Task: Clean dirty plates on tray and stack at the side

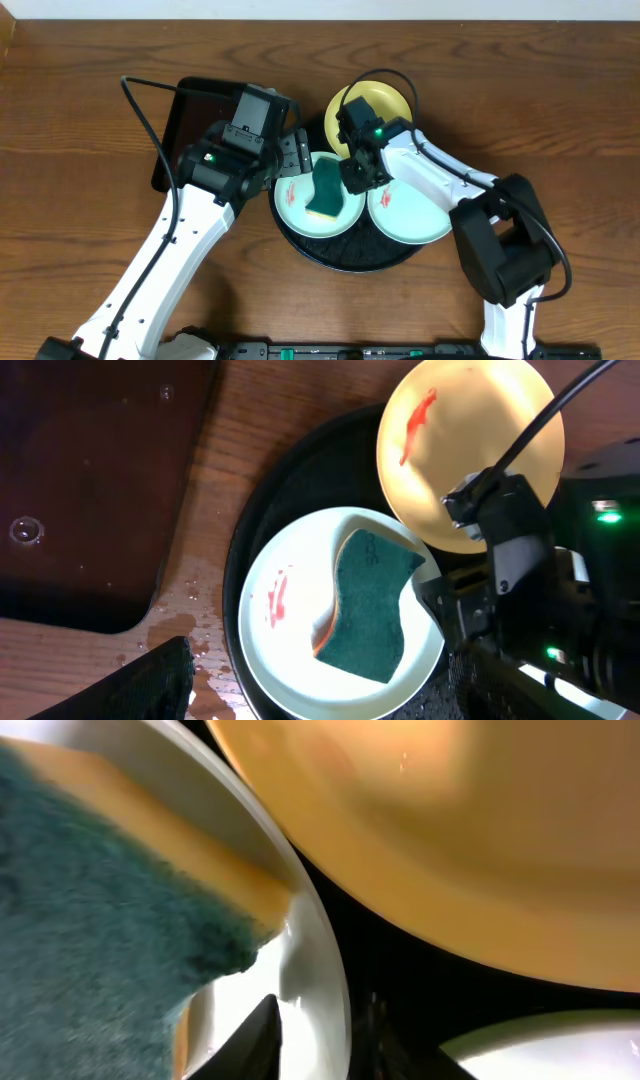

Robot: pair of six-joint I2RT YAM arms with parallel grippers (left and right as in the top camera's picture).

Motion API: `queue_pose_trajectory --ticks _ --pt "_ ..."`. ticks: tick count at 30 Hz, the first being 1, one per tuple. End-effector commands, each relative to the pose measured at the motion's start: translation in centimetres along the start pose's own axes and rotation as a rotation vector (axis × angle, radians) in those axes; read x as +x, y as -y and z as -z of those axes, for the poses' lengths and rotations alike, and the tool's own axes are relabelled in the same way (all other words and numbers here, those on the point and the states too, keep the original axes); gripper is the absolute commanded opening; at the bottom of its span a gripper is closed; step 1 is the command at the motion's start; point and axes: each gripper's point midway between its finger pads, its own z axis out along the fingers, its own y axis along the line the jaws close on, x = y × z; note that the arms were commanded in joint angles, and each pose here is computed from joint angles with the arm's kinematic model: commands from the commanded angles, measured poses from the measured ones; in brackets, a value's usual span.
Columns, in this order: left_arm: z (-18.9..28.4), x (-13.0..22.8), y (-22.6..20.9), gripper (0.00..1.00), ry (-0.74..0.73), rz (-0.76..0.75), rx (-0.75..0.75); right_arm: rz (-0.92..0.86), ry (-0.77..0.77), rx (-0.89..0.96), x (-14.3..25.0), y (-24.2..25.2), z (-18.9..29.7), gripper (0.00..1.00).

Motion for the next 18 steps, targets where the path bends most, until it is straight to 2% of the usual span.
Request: queue_pose_trajectory --ticks 1,8,13,18 --pt "-0.24 -0.02 -0.43 0.83 -0.002 -0.014 -0.018 0.011 -0.015 0.016 0.44 0.18 -0.48 0.24" --pt "-0.24 -0.02 -0.43 0.83 -0.002 -0.014 -0.018 0.035 -0.018 0.016 0.51 0.27 -0.51 0.23" --pt "-0.24 -0.02 -0.43 0.82 -0.002 -0.014 -0.018 0.035 -0.02 0.016 0.56 0.21 -0.51 0.13" --pt "-0.24 -0.08 -0.39 0.83 0.0 -0.013 -0.016 0.035 -0.025 0.017 0.67 0.23 -0.5 0.11"
